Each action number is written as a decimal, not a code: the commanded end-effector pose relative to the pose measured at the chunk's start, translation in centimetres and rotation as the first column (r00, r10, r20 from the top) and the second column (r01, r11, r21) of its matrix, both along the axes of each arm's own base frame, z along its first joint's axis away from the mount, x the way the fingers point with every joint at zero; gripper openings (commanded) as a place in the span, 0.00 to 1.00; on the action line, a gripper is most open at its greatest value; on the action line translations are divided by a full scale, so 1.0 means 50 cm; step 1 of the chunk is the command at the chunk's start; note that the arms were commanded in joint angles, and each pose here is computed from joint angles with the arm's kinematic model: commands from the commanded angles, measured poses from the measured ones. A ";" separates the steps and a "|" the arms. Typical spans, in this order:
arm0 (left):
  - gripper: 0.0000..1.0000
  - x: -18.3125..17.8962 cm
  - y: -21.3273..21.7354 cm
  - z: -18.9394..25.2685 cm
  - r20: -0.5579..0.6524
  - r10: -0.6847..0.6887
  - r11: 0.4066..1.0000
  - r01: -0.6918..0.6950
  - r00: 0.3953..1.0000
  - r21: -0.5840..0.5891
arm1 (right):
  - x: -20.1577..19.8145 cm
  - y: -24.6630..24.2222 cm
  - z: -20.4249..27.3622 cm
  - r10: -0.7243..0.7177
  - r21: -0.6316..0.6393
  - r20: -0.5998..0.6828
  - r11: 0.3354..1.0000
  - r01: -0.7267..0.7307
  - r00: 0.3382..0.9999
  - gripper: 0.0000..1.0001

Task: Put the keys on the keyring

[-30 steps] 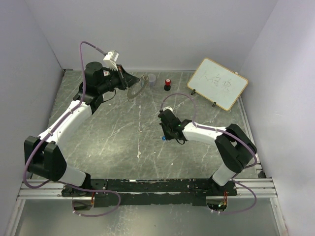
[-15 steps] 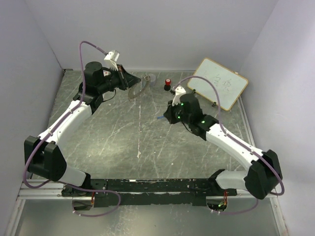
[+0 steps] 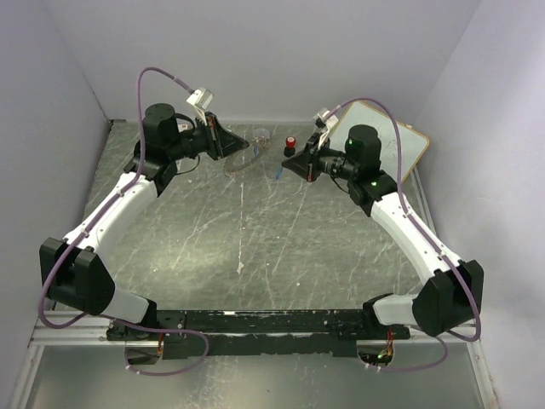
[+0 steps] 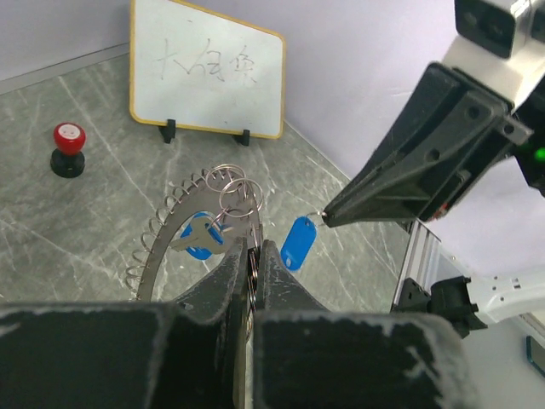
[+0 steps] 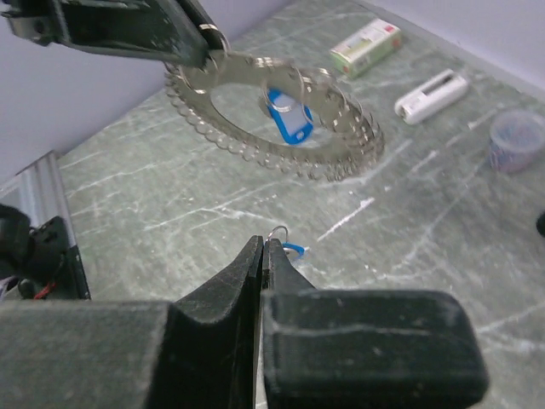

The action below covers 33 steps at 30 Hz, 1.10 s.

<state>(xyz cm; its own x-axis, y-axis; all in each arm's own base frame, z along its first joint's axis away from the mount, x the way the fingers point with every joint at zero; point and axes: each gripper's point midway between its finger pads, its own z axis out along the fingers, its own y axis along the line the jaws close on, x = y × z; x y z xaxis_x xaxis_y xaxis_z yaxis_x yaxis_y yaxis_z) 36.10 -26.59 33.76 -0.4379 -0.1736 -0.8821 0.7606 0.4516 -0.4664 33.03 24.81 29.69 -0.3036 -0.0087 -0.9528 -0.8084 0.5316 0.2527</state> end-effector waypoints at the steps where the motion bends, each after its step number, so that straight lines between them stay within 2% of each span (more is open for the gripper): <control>1: 0.07 -0.040 -0.004 0.075 0.124 -0.095 0.995 0.097 0.988 -0.008 | -0.014 0.022 0.059 0.169 0.045 0.084 0.984 -0.174 0.982 0.00; 13: 0.07 -0.055 -0.021 0.076 0.136 -0.126 0.992 0.124 0.983 0.021 | -0.035 0.050 0.125 0.347 0.154 0.144 0.917 -0.367 0.927 0.00; 17: 0.07 -0.055 -0.036 0.075 0.113 -0.128 0.992 0.126 0.985 0.032 | -0.037 0.053 0.134 0.373 0.151 0.161 0.906 -0.396 0.914 0.00; 33: 0.07 -0.064 -0.080 0.067 0.145 -0.145 0.987 0.132 0.979 0.092 | -0.037 0.065 0.178 0.404 0.225 0.181 0.871 -0.438 0.897 0.00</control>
